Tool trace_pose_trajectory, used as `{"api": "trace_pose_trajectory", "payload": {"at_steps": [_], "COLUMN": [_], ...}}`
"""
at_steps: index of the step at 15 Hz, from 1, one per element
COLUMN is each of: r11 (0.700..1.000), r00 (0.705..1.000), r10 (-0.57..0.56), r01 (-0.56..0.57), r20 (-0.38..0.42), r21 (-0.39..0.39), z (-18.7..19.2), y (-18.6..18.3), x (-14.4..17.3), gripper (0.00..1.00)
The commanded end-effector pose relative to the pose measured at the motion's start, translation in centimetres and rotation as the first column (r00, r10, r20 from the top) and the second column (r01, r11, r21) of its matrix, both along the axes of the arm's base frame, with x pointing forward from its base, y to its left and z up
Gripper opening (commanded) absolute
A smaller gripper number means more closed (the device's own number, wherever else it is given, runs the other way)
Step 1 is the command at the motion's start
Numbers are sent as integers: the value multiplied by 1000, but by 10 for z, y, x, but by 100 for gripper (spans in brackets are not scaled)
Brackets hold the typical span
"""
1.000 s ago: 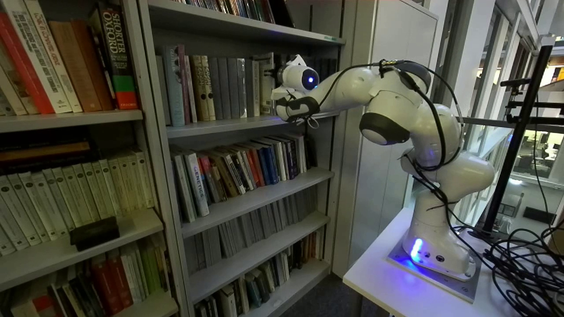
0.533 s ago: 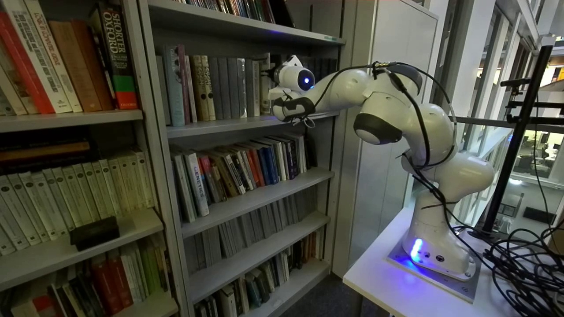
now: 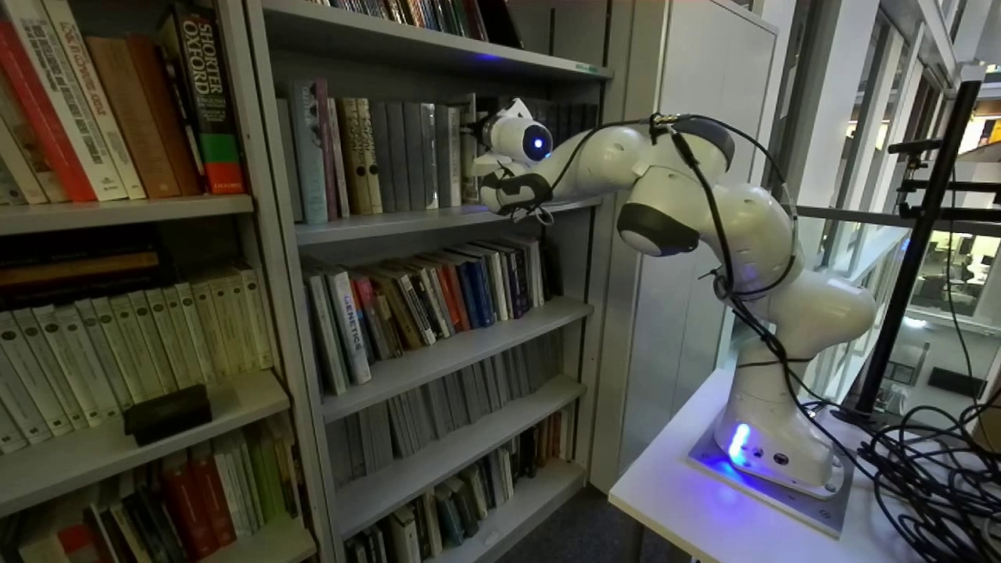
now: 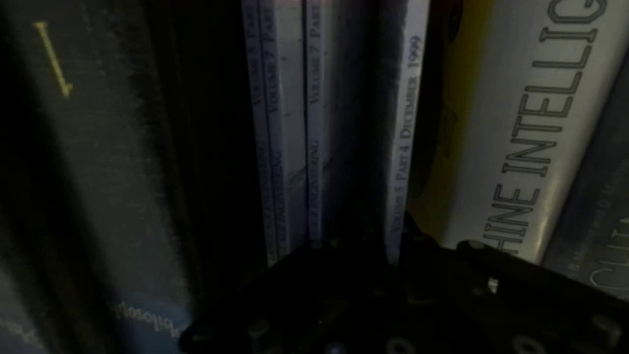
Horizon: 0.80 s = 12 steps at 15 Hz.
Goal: Move the thin white book to the right
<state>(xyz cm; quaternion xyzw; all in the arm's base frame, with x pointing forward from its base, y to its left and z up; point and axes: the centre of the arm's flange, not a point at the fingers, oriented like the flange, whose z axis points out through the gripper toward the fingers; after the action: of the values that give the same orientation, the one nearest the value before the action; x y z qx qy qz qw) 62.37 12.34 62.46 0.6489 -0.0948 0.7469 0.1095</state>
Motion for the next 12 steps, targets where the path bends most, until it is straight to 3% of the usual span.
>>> {"api": "trace_pose_trajectory", "payload": {"at_steps": [1,12], "r11": [1000,1000], "r00": [999,999], "r10": [-6,-8], "r01": [6,8], "r20": [35,42], "r21": [10,4], "z": [14,15], "y": [-4,-6], "x": [17,20], "gripper": [2,2]}}
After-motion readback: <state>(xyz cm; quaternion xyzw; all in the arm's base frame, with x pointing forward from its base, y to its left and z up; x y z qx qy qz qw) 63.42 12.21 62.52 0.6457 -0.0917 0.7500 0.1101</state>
